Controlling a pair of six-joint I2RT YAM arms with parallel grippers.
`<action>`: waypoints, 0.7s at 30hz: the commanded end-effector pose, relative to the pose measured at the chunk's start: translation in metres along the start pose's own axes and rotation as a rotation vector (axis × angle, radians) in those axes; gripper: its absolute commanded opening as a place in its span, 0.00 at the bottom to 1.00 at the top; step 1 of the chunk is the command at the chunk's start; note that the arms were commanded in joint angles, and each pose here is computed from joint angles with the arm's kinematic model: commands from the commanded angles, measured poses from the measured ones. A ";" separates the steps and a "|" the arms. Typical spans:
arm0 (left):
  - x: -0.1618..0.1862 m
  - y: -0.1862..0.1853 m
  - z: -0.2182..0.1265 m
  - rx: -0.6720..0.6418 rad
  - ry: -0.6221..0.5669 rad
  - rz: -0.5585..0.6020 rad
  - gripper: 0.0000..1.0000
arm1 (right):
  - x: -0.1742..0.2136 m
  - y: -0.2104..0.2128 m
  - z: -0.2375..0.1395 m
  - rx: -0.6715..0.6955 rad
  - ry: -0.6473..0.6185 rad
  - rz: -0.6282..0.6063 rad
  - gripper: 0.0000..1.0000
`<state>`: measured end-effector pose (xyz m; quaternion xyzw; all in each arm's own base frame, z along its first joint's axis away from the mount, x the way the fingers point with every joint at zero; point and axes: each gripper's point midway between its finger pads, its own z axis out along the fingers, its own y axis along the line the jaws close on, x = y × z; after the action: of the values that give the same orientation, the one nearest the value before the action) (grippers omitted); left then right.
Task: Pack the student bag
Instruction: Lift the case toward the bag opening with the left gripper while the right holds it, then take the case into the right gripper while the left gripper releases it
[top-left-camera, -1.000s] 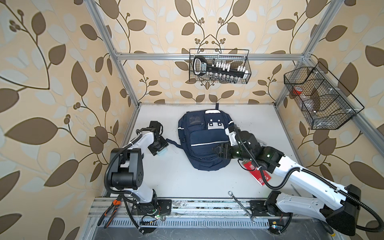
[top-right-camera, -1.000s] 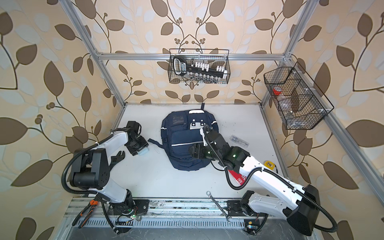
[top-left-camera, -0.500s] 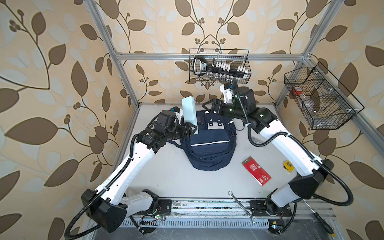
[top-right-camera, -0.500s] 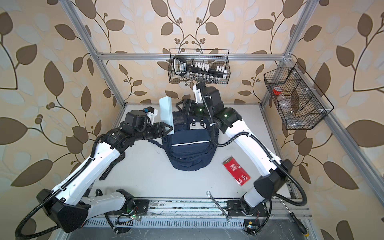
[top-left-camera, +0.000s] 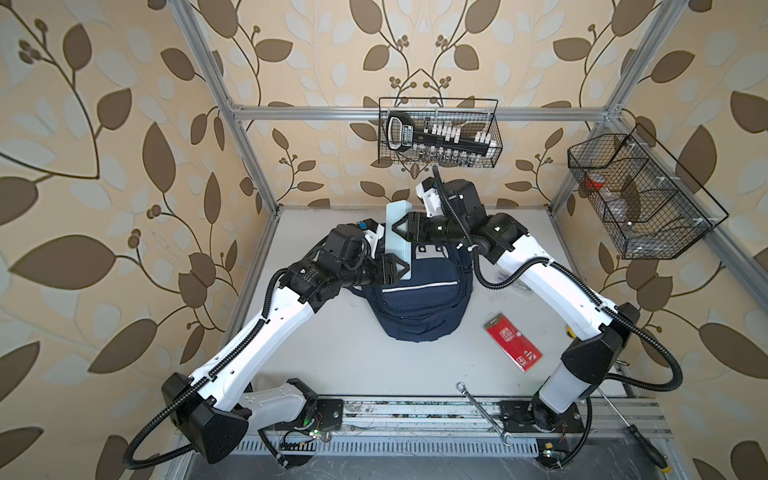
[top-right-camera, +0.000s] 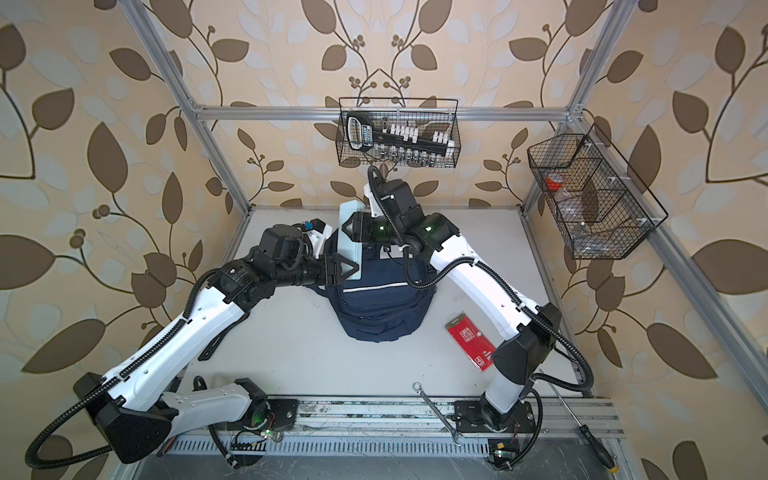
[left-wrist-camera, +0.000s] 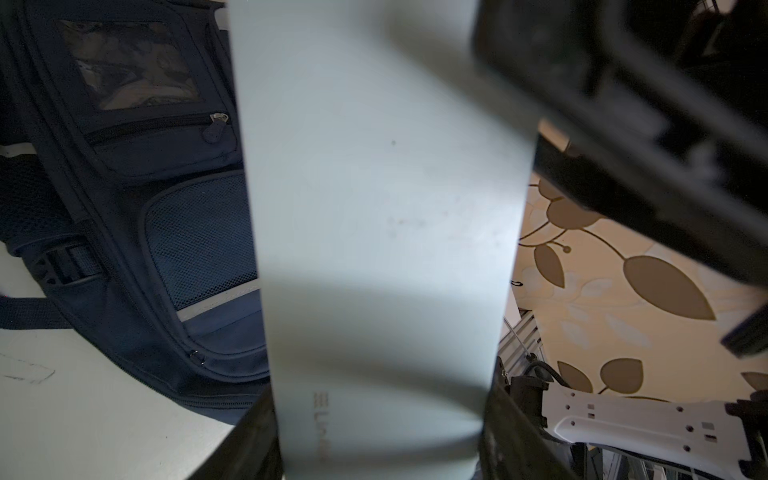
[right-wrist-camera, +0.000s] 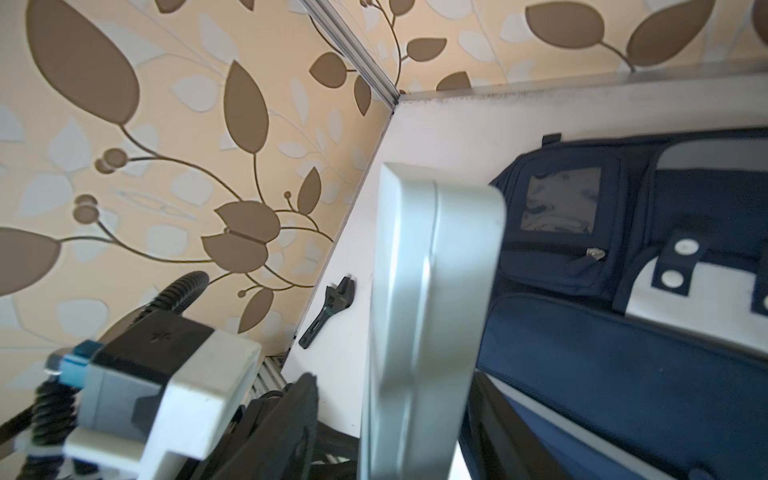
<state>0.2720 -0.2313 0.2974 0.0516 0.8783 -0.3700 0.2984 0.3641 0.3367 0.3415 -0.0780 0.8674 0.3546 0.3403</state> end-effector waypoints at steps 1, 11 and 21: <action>-0.021 -0.022 -0.014 0.045 -0.067 0.086 0.45 | 0.017 -0.009 -0.001 0.046 0.029 0.007 0.51; -0.023 -0.020 -0.011 0.016 -0.066 0.102 0.73 | 0.016 -0.007 -0.020 0.043 -0.012 0.024 0.19; -0.011 0.005 0.001 -0.139 0.032 0.278 0.90 | -0.011 -0.134 -0.114 0.246 -0.196 0.225 0.15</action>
<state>0.2828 -0.2254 0.3207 0.1104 0.8768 -0.3079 0.3525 0.3717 0.1958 0.3344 0.0650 0.8729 0.2971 0.3816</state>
